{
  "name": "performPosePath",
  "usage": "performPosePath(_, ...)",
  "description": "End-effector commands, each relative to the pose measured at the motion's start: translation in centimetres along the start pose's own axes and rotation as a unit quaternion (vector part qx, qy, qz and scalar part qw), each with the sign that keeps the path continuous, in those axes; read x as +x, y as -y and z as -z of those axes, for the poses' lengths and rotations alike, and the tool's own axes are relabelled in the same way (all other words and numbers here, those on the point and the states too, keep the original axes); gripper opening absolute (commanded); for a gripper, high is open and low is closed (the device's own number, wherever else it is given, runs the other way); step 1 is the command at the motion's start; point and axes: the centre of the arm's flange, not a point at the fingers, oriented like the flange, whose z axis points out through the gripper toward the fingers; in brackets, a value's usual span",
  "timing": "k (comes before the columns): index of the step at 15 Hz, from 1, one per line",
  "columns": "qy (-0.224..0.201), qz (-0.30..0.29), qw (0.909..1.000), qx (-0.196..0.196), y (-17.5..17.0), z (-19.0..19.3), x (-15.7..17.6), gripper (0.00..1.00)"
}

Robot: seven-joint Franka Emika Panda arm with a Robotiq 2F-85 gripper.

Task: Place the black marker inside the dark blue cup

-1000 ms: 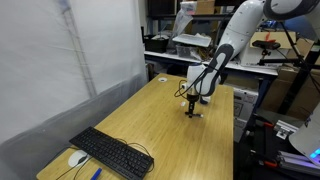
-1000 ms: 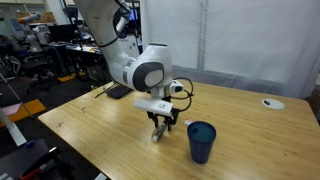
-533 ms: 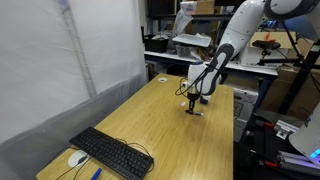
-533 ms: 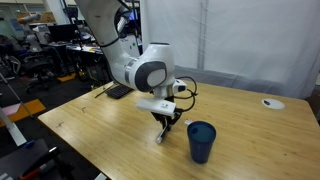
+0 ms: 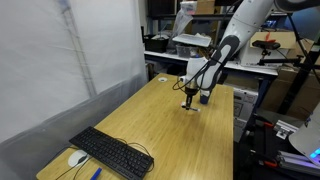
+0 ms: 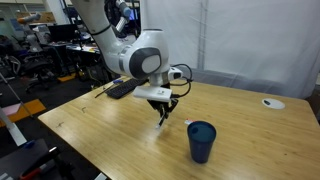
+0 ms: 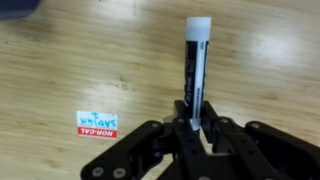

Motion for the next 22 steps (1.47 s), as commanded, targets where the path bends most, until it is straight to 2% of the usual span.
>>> performPosePath(1,-0.021,-0.005,0.9996,-0.016,-0.2,5.6,-1.2,0.05)
performPosePath(6,-0.097,-0.027,0.9936,-0.051,-2.5,12.3,-2.6,0.05)
performPosePath(10,-0.173,-0.049,0.9805,-0.078,-5.1,15.1,-5.3,0.05)
performPosePath(15,-0.228,-0.075,0.9661,-0.096,-8.9,15.1,-9.2,0.05)
performPosePath(19,-0.273,-0.076,0.9539,-0.098,-10.9,15.0,-10.1,0.05)
performPosePath(22,-0.28,-0.095,0.9505,-0.095,-12.9,13.6,-11.4,0.05)
